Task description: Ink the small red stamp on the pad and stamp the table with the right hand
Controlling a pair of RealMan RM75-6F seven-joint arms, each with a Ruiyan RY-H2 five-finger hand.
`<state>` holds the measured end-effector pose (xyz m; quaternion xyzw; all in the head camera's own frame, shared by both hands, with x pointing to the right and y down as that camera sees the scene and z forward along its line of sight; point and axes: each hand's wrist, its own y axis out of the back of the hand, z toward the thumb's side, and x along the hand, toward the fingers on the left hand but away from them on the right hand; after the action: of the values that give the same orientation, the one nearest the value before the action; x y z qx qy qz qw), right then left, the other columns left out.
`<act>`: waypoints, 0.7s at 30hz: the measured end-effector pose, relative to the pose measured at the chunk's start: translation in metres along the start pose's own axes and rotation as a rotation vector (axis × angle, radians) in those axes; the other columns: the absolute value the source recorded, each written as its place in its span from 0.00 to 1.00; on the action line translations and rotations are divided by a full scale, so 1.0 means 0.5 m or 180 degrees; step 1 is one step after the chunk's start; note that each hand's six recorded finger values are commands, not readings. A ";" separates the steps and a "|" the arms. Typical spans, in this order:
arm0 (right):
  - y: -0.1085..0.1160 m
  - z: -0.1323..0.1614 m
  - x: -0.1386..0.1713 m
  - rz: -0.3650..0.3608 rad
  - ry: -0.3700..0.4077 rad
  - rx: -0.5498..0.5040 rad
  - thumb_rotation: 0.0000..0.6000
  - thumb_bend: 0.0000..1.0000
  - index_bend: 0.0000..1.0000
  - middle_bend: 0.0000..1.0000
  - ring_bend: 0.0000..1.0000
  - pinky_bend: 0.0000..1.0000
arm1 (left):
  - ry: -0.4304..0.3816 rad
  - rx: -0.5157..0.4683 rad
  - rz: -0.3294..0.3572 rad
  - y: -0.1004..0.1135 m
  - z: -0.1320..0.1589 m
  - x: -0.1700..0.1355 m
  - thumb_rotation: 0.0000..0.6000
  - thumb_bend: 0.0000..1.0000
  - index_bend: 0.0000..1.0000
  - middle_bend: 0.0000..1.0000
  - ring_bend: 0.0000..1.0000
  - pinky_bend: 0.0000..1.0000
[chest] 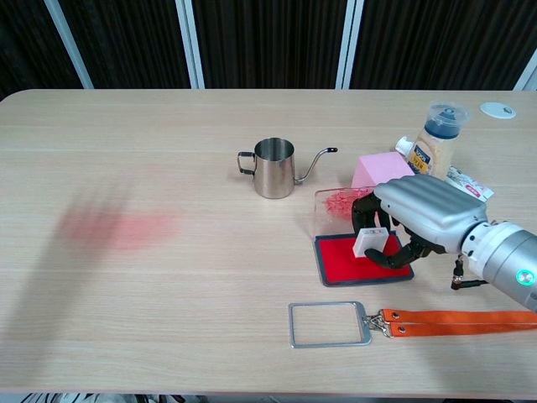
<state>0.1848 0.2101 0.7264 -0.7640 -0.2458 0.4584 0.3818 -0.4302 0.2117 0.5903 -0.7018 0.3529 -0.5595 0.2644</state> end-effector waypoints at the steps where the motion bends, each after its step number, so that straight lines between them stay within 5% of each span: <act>1: -0.003 -0.001 0.001 0.0010 -0.0008 0.0001 1.00 0.70 0.79 0.68 0.51 0.47 | 0.0000 0.0000 0.0000 0.000 0.000 0.000 1.00 0.01 0.00 0.00 0.00 0.00; 21: -0.024 -0.003 0.005 0.0072 -0.0035 0.0009 1.00 0.70 0.79 0.68 0.51 0.47 | 0.0001 0.0004 -0.0011 -0.001 0.000 0.000 1.00 0.01 0.00 0.00 0.00 0.00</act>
<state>0.1870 0.2184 0.7352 -0.7636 -0.2387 0.4672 0.3764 -0.4303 0.2120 0.5908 -0.7021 0.3514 -0.5603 0.2638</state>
